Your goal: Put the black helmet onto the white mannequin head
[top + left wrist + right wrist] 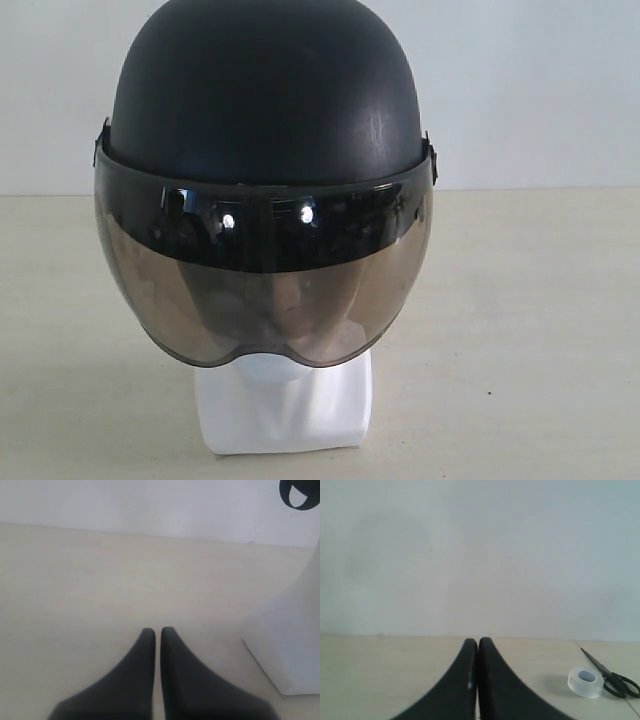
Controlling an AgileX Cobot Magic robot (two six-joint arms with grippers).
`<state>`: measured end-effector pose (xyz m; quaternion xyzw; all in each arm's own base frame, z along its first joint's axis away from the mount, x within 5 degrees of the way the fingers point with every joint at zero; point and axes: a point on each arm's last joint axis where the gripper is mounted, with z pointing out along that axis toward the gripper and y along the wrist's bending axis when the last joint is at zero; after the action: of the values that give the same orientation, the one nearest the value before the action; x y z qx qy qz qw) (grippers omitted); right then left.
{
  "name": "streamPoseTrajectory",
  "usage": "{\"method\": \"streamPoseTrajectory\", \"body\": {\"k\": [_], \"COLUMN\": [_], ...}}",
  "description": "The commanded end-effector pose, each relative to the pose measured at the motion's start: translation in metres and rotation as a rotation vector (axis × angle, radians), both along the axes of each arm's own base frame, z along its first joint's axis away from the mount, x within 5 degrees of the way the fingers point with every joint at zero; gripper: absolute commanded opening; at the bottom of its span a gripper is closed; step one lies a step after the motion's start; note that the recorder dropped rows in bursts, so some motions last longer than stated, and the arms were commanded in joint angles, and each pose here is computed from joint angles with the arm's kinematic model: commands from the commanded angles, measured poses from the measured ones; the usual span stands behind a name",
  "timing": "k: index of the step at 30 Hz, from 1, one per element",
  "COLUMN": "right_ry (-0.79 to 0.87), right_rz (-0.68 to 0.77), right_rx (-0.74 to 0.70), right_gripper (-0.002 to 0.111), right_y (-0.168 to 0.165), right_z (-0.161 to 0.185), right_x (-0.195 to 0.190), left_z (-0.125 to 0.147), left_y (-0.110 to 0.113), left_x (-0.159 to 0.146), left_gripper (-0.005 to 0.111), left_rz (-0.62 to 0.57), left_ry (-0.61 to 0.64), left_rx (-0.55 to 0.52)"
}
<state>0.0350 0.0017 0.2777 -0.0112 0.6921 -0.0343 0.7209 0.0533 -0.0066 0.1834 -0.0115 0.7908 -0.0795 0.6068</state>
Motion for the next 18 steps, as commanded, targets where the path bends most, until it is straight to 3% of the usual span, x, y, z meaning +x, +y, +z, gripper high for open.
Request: {"method": "streamPoseTrajectory", "body": {"k": [1, 7, 12, 18], "right_ry": [-0.157, -0.121, -0.088, 0.160], "right_rz": [-0.046, -0.051, -0.055, -0.043], "right_rx": [0.115, 0.229, 0.234, 0.218], "right_gripper": [0.000, 0.000, 0.000, 0.000], "right_y": [-0.006, -0.008, -0.008, -0.004], "right_z": [-0.022, -0.051, -0.062, -0.084], "right_x": [0.012, 0.019, 0.021, 0.021], "left_z": [-0.001, -0.001, -0.001, -0.001], "left_y": [0.000, 0.000, 0.000, 0.000], "left_x": [0.000, 0.000, 0.000, 0.000], "left_gripper": [0.004, 0.004, 0.004, 0.004], "left_rz": [0.002, 0.002, 0.002, 0.002], "left_ry": [-0.002, -0.002, -0.002, -0.002], "left_rx": [-0.005, -0.005, -0.005, -0.005]}}
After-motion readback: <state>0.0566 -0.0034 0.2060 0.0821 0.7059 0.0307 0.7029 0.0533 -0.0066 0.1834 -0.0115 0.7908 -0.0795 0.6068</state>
